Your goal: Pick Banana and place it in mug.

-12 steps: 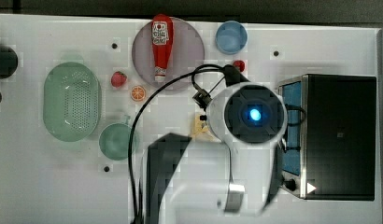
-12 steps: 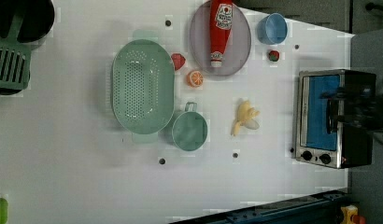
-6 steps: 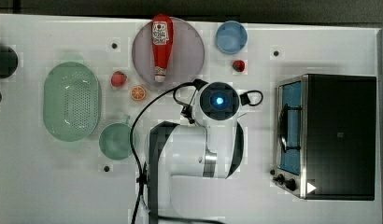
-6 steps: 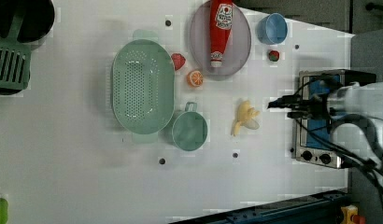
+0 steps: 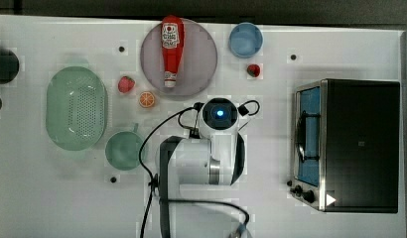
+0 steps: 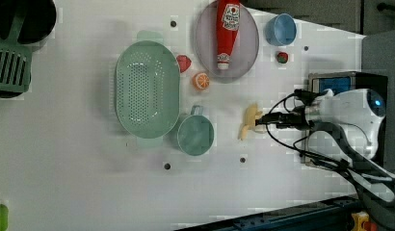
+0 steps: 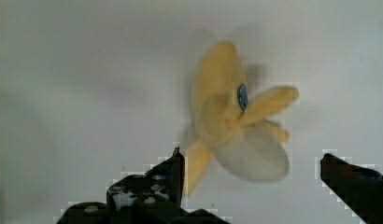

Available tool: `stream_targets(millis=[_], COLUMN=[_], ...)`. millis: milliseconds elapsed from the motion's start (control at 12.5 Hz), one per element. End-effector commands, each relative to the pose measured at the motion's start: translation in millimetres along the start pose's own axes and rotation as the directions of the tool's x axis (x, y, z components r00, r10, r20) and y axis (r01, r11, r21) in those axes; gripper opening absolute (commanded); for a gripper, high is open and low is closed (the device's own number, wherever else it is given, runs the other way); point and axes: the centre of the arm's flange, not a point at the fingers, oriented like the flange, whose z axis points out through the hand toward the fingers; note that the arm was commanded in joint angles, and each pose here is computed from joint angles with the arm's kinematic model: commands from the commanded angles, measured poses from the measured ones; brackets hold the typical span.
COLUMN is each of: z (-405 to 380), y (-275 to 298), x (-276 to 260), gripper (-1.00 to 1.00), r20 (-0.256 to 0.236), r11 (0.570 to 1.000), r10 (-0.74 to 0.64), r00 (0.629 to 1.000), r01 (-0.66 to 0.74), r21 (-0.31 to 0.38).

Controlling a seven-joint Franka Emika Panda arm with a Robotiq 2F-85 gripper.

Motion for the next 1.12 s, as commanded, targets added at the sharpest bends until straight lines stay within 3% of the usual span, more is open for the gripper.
stream_targets(millis=[80,320,400,560,720,880,1120], z=[19.7,44.5,45.2,44.6,37.5,13.3,-65.0], y=[2.0,0.4,0.0,-0.5,0.0,2.0,3.9], x=[8.9,5.8,4.6,4.6,6.9,12.9,16.9], gripper=[1.00,0.99,0.79,0.18,-0.30,-0.30,-0.30], r20=[-0.041,-0.013,-0.011,-0.015,-0.031,-0.077,-0.212], r11=[0.998,0.998,0.998,0.998,0.998,0.999,0.999], r10=[-0.056,-0.059,-0.060,-0.060,-0.058,-0.051,-0.034], r00=[0.998,0.998,0.998,0.998,0.998,0.996,0.977], r01=[0.056,0.059,0.060,0.060,0.058,0.052,0.041], r21=[0.008,0.005,0.005,0.006,0.008,0.013,0.030])
